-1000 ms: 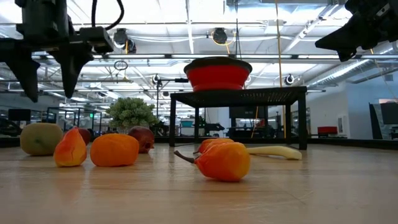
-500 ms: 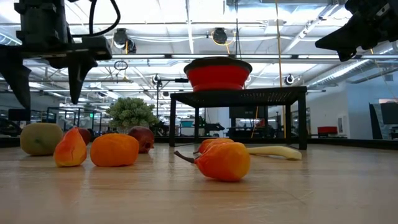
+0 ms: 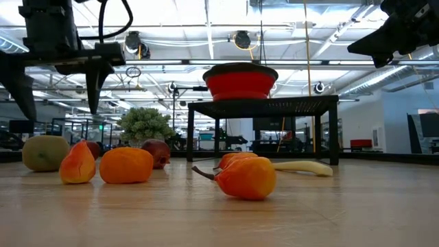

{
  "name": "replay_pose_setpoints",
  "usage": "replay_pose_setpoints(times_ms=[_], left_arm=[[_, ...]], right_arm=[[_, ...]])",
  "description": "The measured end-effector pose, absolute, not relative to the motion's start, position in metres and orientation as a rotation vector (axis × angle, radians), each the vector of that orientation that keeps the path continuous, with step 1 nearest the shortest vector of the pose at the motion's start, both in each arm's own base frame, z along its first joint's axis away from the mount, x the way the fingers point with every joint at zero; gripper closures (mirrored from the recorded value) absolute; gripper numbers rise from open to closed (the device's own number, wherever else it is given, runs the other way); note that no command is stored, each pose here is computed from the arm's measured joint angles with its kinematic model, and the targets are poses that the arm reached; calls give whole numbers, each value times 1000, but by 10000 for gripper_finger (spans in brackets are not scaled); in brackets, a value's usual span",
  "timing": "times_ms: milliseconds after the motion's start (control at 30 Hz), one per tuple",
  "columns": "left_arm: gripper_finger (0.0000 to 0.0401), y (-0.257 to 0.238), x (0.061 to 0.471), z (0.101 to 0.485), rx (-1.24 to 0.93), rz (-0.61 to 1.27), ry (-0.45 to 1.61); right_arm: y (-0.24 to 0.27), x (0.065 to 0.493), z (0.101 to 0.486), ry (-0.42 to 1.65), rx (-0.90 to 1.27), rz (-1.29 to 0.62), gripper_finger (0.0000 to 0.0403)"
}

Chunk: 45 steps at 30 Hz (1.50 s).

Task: Pick & Place Fruit
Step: Put the green kiwi into the red strainer bowl on the shelf

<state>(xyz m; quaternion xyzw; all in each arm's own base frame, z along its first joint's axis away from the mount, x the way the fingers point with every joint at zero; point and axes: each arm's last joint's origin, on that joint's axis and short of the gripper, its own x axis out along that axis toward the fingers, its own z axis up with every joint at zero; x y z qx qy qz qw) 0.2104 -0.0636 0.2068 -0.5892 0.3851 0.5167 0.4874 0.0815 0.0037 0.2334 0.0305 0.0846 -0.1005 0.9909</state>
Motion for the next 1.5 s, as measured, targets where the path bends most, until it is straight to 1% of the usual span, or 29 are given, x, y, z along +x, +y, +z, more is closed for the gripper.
replay_pose_setpoints(times_ms=[100,333,733,967,1033,1100,1367,1500], left_arm=[[33,-66,216,198,-1420,1275,962],[33,-72,225,176,-1396,1336,1095],[34,-75,230,156,-1299,1411,1103],[36,-76,233,150,-1305,1414,1122],[47,-76,234,148,-1299,1420,1125],[66,-76,234,146,-1290,1424,1126],[173,-77,239,140,-1247,1375,1151],[210,-77,239,140,-1237,1372,1143]], right_arm=[[4,81,233,169,61,-202,403],[4,82,233,169,61,-202,403],[4,82,235,155,65,-201,403],[4,82,235,155,65,-201,403],[4,82,235,155,65,-201,403],[4,82,235,155,65,-201,403],[4,82,238,119,75,-197,403],[4,82,239,113,77,-196,403]])
